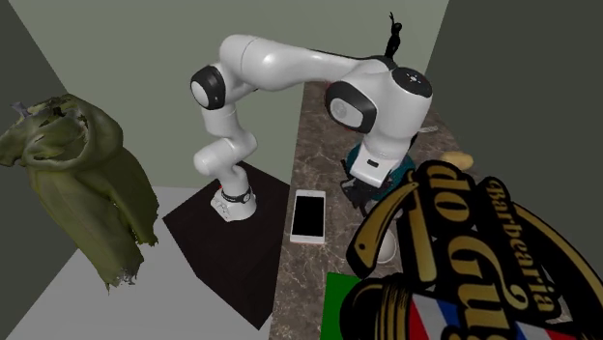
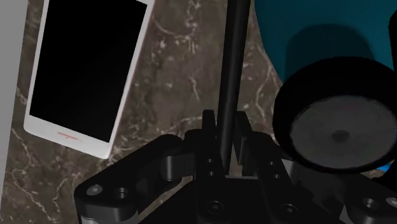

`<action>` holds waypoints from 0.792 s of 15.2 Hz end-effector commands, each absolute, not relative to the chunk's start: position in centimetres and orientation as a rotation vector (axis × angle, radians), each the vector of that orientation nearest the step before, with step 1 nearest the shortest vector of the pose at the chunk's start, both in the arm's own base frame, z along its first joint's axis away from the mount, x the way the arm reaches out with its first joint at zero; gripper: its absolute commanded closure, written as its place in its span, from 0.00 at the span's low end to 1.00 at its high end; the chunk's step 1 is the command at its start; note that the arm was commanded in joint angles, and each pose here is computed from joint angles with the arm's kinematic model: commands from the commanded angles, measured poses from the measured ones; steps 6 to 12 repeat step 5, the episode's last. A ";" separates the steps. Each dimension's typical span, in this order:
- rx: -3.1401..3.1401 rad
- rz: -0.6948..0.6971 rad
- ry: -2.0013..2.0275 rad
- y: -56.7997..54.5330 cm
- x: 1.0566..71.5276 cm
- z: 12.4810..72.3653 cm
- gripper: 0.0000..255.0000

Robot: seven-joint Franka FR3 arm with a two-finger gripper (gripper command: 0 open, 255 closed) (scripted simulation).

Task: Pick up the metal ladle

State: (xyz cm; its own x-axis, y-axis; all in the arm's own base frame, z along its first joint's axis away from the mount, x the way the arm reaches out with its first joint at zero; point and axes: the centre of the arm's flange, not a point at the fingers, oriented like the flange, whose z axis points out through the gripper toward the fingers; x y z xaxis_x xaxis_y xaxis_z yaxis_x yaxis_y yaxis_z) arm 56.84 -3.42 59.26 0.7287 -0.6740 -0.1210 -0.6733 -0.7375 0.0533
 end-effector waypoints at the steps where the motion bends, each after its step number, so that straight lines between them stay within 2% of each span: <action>1: 2.918 -0.190 -1.142 -3.5 56.8 60.7 1.00; 12: 2.918 -0.190 -1.142 -3.5 56.8 61.8 1.00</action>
